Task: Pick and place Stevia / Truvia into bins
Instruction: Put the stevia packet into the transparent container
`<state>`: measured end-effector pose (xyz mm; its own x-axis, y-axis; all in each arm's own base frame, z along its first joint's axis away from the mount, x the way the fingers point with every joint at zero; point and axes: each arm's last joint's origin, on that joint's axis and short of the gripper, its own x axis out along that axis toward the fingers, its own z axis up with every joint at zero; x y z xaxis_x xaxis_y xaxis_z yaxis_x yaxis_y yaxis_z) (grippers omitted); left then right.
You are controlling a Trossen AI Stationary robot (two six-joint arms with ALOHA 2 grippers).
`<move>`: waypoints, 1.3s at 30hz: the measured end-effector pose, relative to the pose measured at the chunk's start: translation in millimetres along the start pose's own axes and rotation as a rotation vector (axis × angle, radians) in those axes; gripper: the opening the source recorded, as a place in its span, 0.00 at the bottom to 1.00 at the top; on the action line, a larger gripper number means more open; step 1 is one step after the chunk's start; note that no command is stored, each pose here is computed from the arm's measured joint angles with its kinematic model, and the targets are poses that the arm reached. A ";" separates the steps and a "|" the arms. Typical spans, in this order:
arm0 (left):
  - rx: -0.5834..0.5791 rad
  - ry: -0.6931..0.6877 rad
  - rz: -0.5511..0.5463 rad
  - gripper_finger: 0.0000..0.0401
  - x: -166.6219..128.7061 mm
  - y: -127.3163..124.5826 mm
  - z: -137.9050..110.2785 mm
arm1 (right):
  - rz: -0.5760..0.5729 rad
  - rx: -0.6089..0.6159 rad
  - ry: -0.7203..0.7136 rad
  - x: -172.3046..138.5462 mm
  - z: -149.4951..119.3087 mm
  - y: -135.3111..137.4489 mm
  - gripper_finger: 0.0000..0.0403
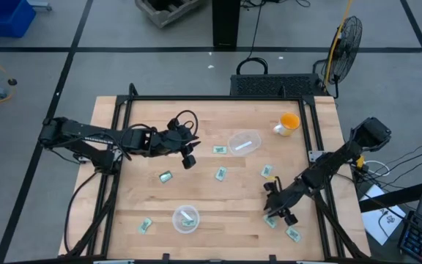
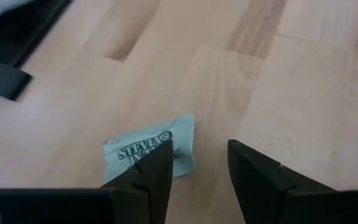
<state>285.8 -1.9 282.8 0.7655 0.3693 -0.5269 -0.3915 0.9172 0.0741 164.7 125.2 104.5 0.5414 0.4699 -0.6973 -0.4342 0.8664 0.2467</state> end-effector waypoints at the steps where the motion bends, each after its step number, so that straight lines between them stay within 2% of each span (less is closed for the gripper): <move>1: 0.000 0.000 0.000 0.22 0.0 0.0 0.0 | 0.011 0.001 -0.014 -0.1 -1.1 -0.1 0.36; 8: 0.001 0.000 0.001 0.22 0.0 0.0 0.0 | 0.018 -0.003 -0.025 -1.6 -9.7 -2.5 0.33; 15: 0.001 -0.001 0.001 0.22 0.0 0.0 0.0 | 0.019 -0.004 -0.046 -2.6 -13.9 -4.0 0.20; 18: 0.001 -0.001 0.001 0.22 0.0 0.0 0.0 | 0.073 -0.011 -0.046 -2.6 -13.1 -2.2 0.13; 21: 0.007 -0.001 0.001 0.22 0.0 -0.1 0.0 | 0.081 -0.063 -0.077 -2.9 -10.4 -1.3 0.06; 24: 0.014 0.000 0.002 0.22 0.0 0.1 0.0 | 0.076 -0.177 -0.133 -3.5 -5.6 -0.2 0.01; 28: 0.014 0.000 0.002 0.22 0.0 0.0 0.0 | -0.012 -0.314 -0.232 -5.0 2.6 -0.8 0.01; 33: 0.014 0.000 0.002 0.22 0.0 0.0 0.0 | -0.063 -0.429 -0.280 -7.9 7.3 -0.3 0.00; 39: 0.014 0.000 0.002 0.22 -0.1 0.0 0.0 | -0.441 -0.527 -0.350 -21.3 18.9 -8.9 0.00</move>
<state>285.6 -2.0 282.9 0.7649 0.3707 -0.5269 -0.3857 0.9186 0.0864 170.6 110.7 129.9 0.9021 0.2018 -0.3814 -0.3633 0.8321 -0.4191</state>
